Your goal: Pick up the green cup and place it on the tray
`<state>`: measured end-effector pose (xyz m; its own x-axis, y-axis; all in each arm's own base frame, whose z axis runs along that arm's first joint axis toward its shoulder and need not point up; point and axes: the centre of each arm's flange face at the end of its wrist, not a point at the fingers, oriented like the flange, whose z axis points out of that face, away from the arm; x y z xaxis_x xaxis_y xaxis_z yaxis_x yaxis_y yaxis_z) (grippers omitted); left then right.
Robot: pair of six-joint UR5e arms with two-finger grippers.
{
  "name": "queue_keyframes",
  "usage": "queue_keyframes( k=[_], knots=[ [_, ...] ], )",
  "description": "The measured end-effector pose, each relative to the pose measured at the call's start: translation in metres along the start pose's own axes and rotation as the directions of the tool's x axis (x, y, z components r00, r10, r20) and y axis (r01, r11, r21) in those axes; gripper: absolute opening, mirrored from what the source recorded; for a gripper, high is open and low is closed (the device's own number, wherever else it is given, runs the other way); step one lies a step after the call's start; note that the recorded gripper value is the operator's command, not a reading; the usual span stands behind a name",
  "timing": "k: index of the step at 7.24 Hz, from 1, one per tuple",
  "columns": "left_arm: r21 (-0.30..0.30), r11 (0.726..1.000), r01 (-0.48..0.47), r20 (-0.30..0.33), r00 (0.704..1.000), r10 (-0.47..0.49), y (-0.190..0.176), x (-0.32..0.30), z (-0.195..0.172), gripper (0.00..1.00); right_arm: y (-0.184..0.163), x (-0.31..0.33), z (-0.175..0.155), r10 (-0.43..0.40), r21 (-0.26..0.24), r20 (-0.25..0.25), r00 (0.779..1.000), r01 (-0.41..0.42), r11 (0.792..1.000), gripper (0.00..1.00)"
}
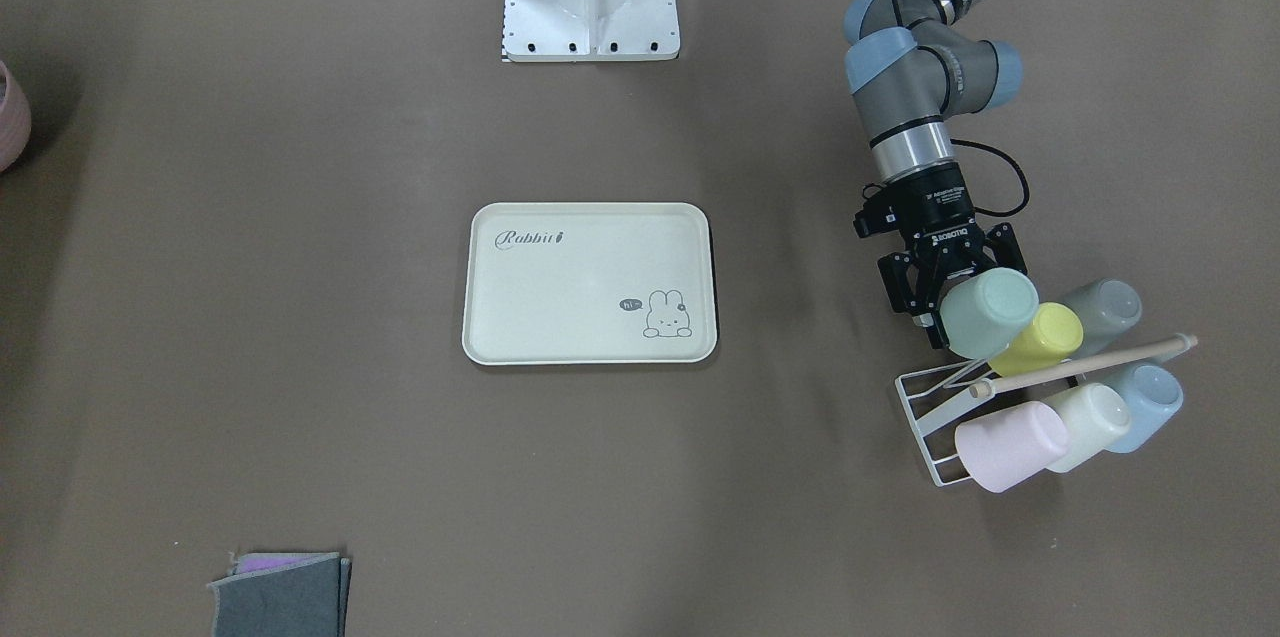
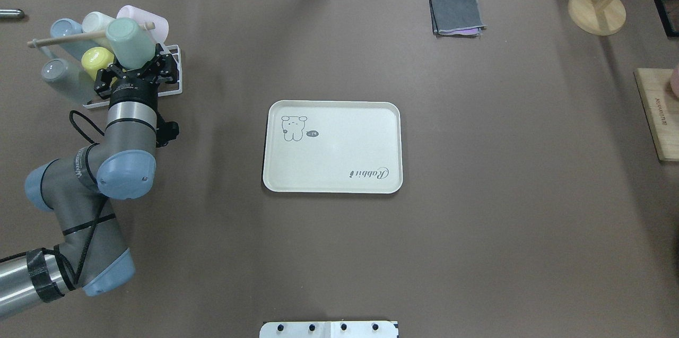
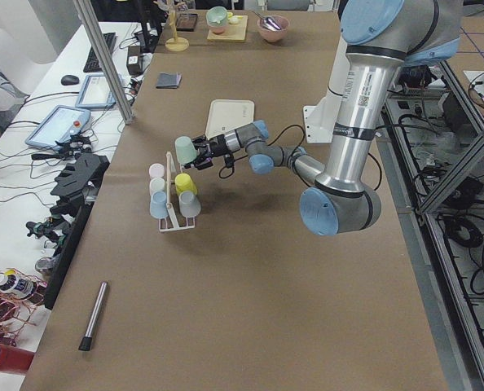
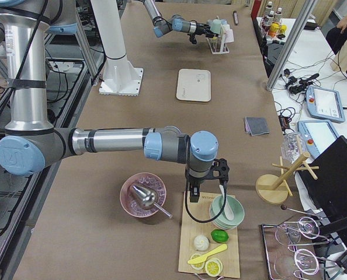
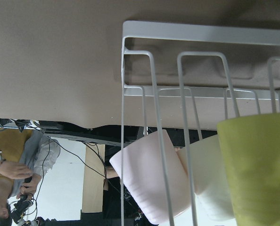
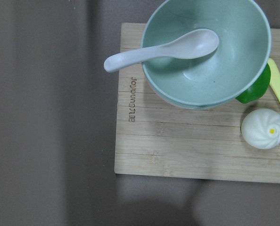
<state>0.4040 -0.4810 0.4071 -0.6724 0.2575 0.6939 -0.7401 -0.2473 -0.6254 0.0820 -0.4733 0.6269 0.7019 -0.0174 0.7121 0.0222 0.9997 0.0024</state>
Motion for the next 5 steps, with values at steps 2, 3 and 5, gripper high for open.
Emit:
queue_keyframes(
  k=[2, 3, 5],
  knots=[
    [-0.004, 1.0, 0.008, 0.009, 1.0, -0.008, 0.007, -0.003, -0.004, 0.82, -0.012, -0.01, -0.011, -0.012, 0.019, -0.004, 1.0, 0.012, 1.0, 1.0],
    [-0.006, 1.0, 0.022, 0.019, 1.0, -0.022, 0.013, -0.008, -0.008, 0.8, -0.013, -0.01, -0.012, -0.006, 0.02, -0.005, 1.0, 0.006, 1.0, 1.0],
    [-0.006, 0.995, 0.096, 0.06, 0.994, -0.095, 0.035, -0.026, -0.023, 0.79, -0.012, -0.007, -0.014, 0.009, 0.027, -0.004, 1.0, -0.009, 1.0, 1.0]
  ],
)
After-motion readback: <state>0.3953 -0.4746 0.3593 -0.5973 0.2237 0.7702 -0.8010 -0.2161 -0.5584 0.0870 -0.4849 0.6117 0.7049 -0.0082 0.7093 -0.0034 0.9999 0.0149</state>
